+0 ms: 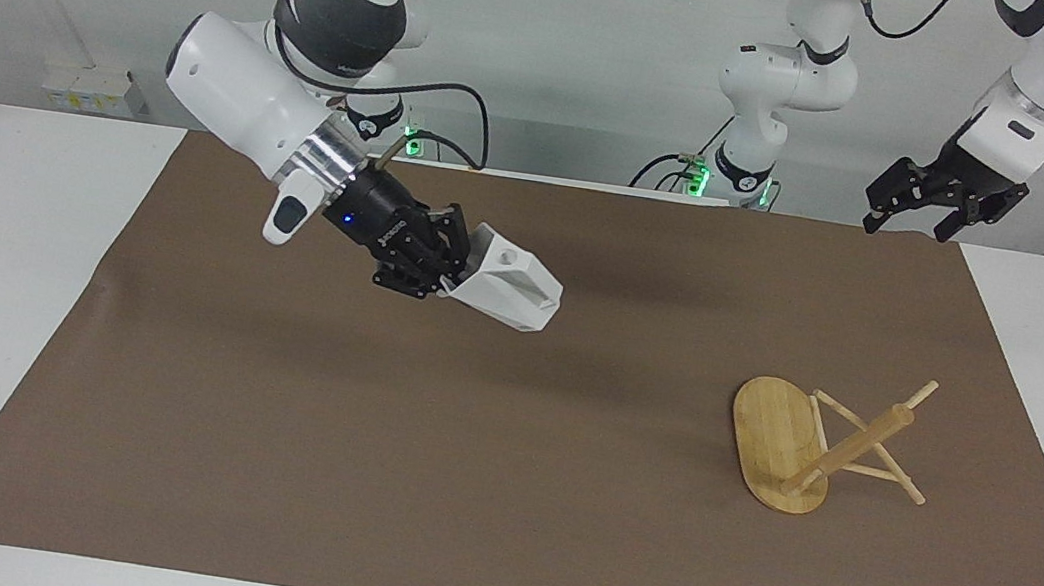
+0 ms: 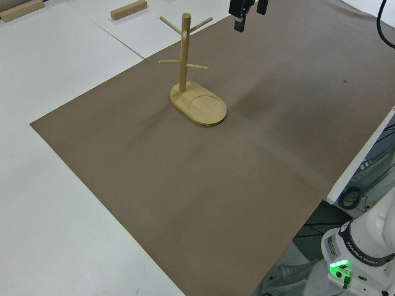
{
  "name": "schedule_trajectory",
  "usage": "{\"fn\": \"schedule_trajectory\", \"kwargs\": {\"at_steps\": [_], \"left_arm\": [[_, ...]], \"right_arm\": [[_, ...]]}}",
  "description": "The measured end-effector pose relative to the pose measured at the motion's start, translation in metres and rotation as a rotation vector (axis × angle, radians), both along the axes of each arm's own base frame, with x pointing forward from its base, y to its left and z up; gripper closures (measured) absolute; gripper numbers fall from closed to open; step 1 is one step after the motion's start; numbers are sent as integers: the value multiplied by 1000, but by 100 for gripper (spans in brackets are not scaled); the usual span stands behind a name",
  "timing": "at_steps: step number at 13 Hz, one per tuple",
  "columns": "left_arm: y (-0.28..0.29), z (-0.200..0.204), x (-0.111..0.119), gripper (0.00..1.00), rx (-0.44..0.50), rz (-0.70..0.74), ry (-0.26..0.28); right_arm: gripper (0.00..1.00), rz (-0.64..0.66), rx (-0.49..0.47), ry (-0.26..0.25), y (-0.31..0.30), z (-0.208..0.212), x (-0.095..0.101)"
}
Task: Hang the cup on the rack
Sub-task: 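Lift the cup with the right gripper and carry it toward the mug tree, then reach the left gripper to the cup held by the right gripper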
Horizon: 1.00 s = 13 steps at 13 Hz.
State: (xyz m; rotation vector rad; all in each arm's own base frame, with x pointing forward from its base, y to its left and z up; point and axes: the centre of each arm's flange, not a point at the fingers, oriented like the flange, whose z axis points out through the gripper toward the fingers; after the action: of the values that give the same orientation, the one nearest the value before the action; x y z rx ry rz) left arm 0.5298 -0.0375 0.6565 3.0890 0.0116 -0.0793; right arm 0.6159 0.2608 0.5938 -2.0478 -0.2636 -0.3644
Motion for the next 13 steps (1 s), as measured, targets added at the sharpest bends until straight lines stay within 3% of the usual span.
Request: {"fn": "schedule_trajectory", "kwargs": {"at_steps": [6,10,13], "left_arm": [[-6,0,0,0,2,28,-2],[-23,5,3,0,-68,306,-8],[-38,9,5,0,-176,561,35]], "right_arm": [[91,36,15,-8,19,6,-9],[91,-34,23,138,21,4,-10],[91,-26,2,156,27,-3,-10]]}}
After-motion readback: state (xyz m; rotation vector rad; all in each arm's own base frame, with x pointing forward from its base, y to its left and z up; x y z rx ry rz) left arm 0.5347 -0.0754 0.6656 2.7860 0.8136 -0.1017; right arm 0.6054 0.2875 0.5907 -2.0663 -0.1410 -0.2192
